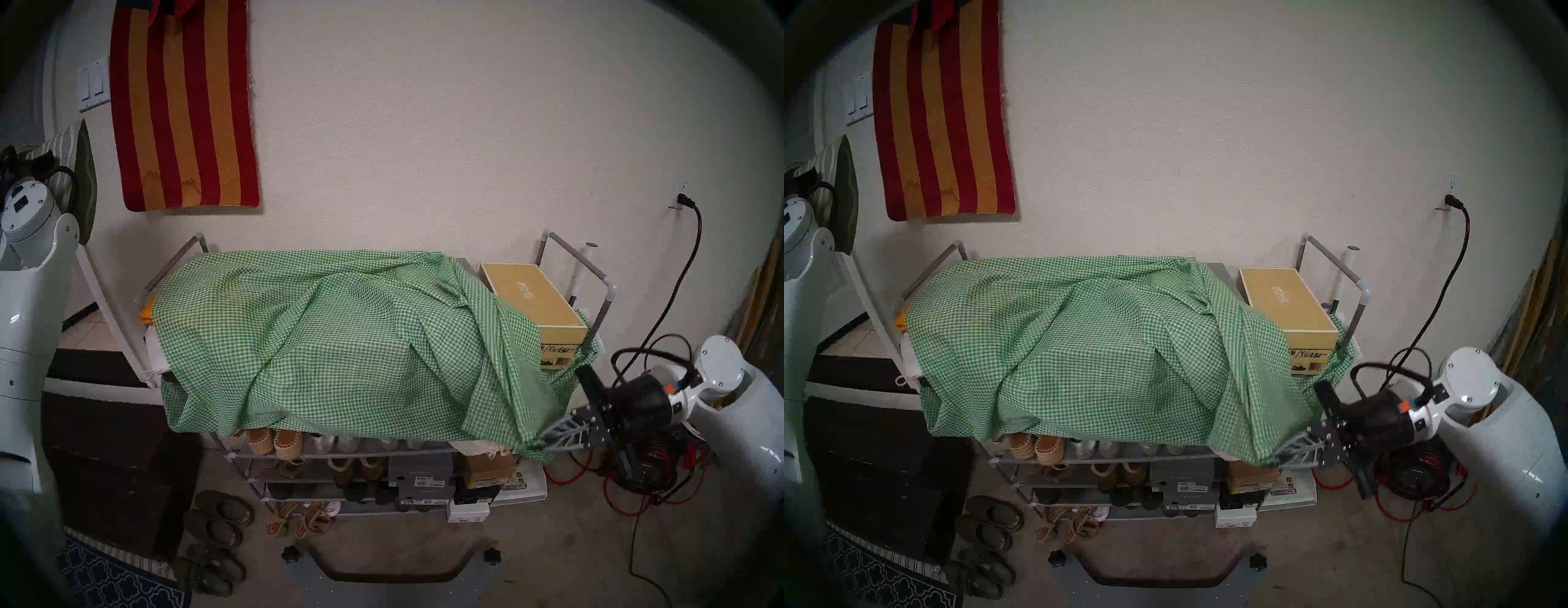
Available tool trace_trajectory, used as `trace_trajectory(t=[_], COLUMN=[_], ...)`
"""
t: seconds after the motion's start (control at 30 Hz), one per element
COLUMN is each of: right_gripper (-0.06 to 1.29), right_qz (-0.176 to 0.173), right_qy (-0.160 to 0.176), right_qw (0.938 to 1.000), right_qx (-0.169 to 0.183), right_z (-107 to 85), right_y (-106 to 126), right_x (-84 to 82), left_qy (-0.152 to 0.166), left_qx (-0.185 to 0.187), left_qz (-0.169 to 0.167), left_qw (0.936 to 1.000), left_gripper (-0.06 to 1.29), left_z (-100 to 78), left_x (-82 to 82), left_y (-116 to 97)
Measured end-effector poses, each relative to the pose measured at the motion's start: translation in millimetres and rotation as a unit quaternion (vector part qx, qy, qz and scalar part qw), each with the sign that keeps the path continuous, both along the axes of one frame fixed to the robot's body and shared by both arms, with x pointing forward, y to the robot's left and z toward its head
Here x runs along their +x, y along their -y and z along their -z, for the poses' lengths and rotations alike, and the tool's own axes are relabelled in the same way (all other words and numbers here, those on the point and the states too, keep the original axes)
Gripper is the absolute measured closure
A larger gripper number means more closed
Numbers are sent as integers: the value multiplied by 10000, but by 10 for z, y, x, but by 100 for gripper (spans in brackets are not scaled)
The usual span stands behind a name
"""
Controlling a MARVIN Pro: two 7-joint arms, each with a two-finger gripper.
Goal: Lift the object off the cloth, cover the shoe rack with the cloth, put the object back
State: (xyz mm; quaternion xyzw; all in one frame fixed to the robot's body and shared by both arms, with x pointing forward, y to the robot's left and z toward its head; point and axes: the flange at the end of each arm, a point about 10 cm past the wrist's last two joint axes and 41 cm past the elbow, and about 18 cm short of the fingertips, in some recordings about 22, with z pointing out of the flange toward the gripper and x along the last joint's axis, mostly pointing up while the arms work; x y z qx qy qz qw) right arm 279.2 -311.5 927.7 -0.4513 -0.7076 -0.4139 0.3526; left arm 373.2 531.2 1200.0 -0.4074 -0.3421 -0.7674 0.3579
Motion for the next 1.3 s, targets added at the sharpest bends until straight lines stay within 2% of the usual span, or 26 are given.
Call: trace_trajectory(t=[0.13,0.3,0.33,0.47,0.67,0.97,1.3], right_gripper=[125,125,125,125,125,125,125], right_qz=[-51,18,30,125,174,99,-285], right_qy=[-479,-900,-929,-1214,-1433,-1608,-1650], right_qw=[9982,9929,9923,9857,9757,9582,9392], right_qx=[-366,-780,-813,-1163,-1651,-2364,-2999], right_z=[480,999,1039,1471,1932,2456,2829], right_y=[23,109,117,182,231,320,427], right_x=[-171,-343,-356,-499,-600,-659,-629], left_qy=[0,0,0,-1,0,0,1], left_qx=[0,0,0,0,0,1,1], left_qz=[1,2,2,3,3,4,4], left_qw=[10000,10000,10000,10000,10000,10000,10000], left_gripper=[120,120,120,120,120,120,120], left_z=[0,0,0,0,0,0,-1], left_x=[0,0,1,1,1,1,0], left_y=[0,0,0,0,0,1,1])
